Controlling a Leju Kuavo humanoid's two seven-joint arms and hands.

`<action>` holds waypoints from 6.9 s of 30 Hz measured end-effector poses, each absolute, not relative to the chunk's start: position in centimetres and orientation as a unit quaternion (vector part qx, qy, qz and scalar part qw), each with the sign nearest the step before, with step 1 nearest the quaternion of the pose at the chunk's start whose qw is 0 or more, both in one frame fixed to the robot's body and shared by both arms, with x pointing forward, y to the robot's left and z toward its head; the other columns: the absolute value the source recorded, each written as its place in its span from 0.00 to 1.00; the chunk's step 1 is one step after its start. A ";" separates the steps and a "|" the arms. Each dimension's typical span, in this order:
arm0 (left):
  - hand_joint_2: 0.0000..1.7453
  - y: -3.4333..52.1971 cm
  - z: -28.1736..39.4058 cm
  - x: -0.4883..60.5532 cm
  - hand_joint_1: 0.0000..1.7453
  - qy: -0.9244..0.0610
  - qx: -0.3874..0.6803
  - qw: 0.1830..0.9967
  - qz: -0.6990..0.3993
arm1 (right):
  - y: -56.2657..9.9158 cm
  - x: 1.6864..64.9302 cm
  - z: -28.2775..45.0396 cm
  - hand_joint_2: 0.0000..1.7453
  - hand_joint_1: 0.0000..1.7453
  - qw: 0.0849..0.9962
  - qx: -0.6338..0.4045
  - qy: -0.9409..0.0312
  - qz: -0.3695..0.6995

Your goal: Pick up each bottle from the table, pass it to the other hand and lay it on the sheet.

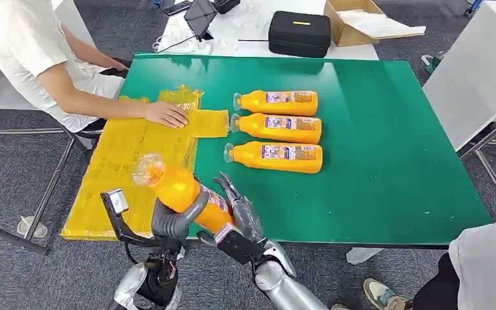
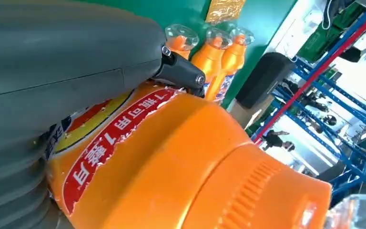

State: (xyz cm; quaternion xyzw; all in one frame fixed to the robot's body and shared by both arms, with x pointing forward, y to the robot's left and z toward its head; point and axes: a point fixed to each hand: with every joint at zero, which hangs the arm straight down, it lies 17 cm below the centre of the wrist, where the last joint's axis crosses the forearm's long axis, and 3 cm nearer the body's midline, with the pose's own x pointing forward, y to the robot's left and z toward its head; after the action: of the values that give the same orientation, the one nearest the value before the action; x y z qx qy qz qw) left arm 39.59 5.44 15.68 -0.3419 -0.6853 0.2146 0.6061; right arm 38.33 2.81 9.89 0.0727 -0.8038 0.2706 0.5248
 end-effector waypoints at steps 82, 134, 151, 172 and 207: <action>0.00 11.7 -3.6 46.9 0.00 -0.550 0.073 0.631 -0.542 | -6.8 36.6 13.3 0.00 0.00 0.444 -0.125 -0.869 0.179; 1.00 2.0 16.3 36.6 0.00 -0.842 -0.094 0.513 -0.136 | -15.5 40.7 8.5 1.00 0.00 0.371 -0.364 -0.760 0.391; 1.00 1.9 16.7 36.3 0.00 -0.843 -0.088 0.517 -0.118 | -22.1 45.9 4.2 1.00 0.00 0.447 -0.402 -0.682 0.417; 1.00 1.2 16.8 36.1 0.00 -0.838 -0.104 0.523 -0.114 | -25.3 49.5 0.0 1.00 1.00 0.512 -0.373 -0.593 0.496; 1.00 5.9 13.6 36.9 0.00 -0.803 -0.102 0.586 0.039 | -19.9 43.1 3.8 1.00 0.81 0.578 -0.155 -0.764 0.240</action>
State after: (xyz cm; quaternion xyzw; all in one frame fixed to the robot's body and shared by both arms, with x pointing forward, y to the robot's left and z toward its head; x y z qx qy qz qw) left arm 36.87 5.89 13.55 -0.1017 -0.8027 0.0391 0.5864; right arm 43.09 -19.87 3.76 -0.1553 -0.7645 0.2397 0.5779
